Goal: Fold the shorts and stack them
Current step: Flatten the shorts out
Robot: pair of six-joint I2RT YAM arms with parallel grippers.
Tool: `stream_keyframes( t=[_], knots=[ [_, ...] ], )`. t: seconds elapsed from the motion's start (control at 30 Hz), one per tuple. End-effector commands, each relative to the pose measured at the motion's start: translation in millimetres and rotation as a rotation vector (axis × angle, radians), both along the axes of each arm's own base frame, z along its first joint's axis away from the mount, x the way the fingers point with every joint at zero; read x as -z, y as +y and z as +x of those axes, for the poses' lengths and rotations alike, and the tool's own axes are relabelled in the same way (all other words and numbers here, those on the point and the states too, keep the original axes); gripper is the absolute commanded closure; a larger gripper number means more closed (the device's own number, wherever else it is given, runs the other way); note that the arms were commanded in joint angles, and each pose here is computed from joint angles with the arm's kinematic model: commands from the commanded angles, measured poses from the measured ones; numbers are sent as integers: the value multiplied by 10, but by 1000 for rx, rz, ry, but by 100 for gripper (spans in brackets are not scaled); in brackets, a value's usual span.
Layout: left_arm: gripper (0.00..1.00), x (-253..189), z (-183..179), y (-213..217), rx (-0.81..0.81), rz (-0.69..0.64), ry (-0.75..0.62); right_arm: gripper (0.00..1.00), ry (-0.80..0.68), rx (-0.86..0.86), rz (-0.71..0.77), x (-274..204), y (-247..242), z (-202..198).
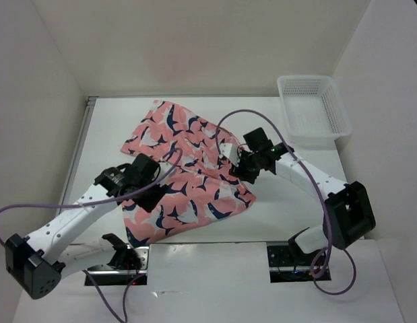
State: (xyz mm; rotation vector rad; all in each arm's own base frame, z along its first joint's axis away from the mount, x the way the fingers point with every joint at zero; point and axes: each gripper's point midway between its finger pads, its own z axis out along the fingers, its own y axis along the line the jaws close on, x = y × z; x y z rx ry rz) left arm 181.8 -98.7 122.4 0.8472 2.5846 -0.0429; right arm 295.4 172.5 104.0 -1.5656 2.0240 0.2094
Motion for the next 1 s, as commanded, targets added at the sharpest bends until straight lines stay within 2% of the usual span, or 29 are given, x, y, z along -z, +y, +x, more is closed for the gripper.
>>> stream_keyframes(
  t=[0.0,0.13,0.23,0.33,0.37,0.5,0.57,0.7,0.8,0.83,0.97],
  knots=[
    [32,109,-493,95,100,81,154,37,-101,-132,-67,10,19,-182],
    [21,357,-683,110,147,156,289,37,-102,-207,-87,121,30,-478],
    [14,485,-765,116,152,166,349,36,-119,-159,-64,106,42,-472],
    [13,631,-807,145,162,179,353,36,-150,-90,-50,94,27,-395],
    [13,661,-639,22,163,133,273,36,-158,-89,-45,68,28,-393],
    [13,719,-667,-86,182,125,340,36,-139,-70,-40,140,-1,-445],
    [9,733,-666,-194,203,102,357,36,-144,-64,-48,140,-17,-435],
    [9,905,-669,-368,264,106,371,36,-152,-53,-61,160,-47,-420],
    [17,963,-680,-385,266,104,385,36,-161,-53,-55,147,-34,-402],
    [29,968,-643,-392,264,106,368,36,-161,-53,-55,147,-34,-402],
    [55,1012,-602,-380,259,119,351,36,-169,-23,-44,142,-59,-328]
  ],
)
